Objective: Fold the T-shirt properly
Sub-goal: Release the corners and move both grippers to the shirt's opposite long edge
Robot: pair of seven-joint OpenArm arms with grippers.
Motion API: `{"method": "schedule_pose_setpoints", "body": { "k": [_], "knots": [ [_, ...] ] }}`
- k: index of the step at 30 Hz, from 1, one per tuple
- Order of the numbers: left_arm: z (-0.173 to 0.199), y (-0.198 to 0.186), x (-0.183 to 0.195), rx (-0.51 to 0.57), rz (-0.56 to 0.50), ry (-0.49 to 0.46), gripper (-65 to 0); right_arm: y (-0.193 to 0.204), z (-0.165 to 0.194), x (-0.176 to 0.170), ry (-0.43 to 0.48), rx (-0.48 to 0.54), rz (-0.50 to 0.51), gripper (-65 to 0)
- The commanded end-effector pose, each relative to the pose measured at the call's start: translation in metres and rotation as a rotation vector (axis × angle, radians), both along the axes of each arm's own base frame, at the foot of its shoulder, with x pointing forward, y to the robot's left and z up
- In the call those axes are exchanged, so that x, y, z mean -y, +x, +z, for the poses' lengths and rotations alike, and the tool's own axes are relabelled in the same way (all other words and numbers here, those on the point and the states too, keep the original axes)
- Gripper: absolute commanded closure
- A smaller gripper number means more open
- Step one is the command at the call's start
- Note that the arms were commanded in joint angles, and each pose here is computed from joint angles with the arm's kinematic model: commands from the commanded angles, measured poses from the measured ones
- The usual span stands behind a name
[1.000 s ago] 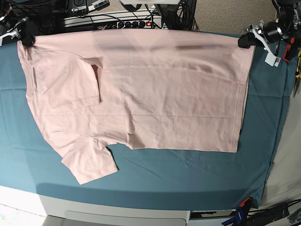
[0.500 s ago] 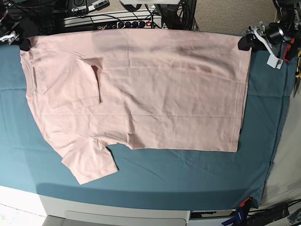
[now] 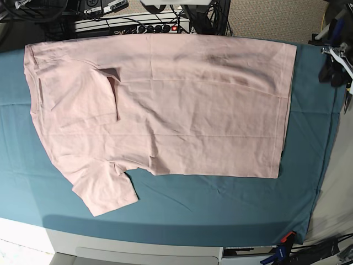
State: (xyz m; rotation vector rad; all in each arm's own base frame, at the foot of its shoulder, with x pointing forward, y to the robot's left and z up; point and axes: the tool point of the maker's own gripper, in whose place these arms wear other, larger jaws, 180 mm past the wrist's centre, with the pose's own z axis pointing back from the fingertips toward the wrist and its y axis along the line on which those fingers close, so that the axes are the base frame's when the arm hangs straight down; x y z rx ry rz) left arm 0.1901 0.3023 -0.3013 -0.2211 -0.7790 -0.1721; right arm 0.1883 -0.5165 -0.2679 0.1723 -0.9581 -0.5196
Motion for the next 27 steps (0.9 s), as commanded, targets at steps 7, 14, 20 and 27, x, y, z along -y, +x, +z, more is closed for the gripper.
{"method": "schedule_pose_setpoints", "body": {
  "k": [7, 14, 20, 27],
  "knots": [
    [0.036, 0.064, -0.011, 0.103, -0.047, 0.155, -25.3, 0.096, 0.075, 0.012, -0.238, 0.07, 0.068, -29.2],
    [0.007, 0.123, -0.016, 0.056, -0.003, 0.141, -25.3, 0.183, 0.048, -0.047, -0.399, -0.098, 0.251, -29.2],
    [0.007, 0.189, -0.026, 0.049, 0.085, -0.06, -25.3, 0.218, 0.013, -0.094, -0.421, -0.13, 0.294, -29.2],
    [0.035, 0.258, -0.016, 0.066, 0.143, -0.352, -25.3, 0.231, -0.016, -0.137, -0.346, -0.12, 0.332, -29.2]
  ]
}}
